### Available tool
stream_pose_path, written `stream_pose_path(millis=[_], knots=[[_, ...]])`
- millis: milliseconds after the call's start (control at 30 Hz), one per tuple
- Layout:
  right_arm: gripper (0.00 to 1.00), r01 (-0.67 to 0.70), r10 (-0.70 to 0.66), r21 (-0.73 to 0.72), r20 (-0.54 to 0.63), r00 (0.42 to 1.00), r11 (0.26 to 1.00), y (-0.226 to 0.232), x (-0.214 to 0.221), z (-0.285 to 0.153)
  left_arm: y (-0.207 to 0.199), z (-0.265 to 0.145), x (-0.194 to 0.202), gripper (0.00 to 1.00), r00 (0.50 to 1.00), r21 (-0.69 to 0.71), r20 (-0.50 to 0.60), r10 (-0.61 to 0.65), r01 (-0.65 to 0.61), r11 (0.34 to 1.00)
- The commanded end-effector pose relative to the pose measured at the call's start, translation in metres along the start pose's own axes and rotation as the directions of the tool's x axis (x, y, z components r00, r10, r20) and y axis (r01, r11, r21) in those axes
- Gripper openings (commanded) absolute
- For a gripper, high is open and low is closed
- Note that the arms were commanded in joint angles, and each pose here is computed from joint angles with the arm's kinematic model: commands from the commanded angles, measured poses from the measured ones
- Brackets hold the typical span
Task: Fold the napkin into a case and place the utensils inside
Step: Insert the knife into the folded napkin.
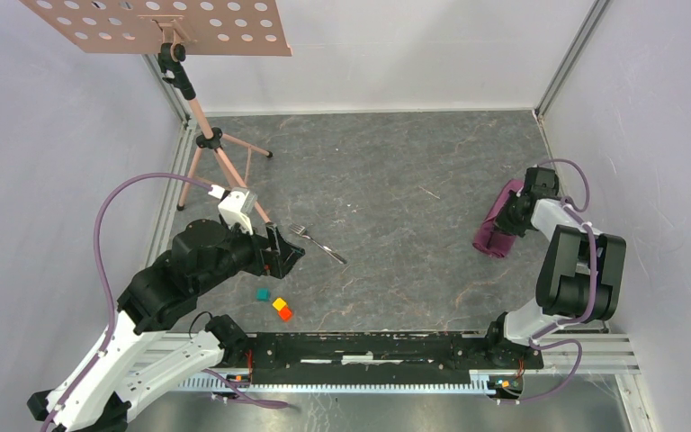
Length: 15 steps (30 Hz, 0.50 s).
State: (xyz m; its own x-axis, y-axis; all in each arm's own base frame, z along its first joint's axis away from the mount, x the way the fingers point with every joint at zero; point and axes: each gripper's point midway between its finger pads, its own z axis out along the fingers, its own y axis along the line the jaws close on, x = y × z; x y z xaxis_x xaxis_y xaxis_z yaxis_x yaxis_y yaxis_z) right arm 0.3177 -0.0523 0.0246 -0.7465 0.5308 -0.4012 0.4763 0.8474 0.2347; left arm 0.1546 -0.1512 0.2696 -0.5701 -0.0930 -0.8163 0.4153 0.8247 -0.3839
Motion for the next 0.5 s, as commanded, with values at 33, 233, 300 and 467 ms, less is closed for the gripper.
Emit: stream_pose_path(millis=[33,233,300,467], knots=[[0.00,-0.010,0.014,-0.038,0.109,0.994,0.999,0.015,-0.041,-0.016,-0.009,-0.004,-0.012,1.00,0.999,0.030,0.029,-0.012,0.011,0.999],[0.07,-0.006,0.009,-0.020,0.124,0.992,1.000,0.014,-0.052,-0.012,-0.012,0.003,-0.007,1.00,1.000,0.045,0.007,-0.025,0.025,0.999],[0.10,-0.012,0.016,-0.037,0.122,0.992,0.999,0.017,-0.054,-0.008,-0.012,0.004,-0.006,1.00,1.000,0.045,0.002,-0.029,0.029,0.999],[0.18,-0.001,0.010,-0.073,0.112,0.994,0.997,0.027,-0.052,-0.004,-0.014,0.006,-0.005,1.00,0.999,0.049,-0.006,-0.043,0.043,0.998]])
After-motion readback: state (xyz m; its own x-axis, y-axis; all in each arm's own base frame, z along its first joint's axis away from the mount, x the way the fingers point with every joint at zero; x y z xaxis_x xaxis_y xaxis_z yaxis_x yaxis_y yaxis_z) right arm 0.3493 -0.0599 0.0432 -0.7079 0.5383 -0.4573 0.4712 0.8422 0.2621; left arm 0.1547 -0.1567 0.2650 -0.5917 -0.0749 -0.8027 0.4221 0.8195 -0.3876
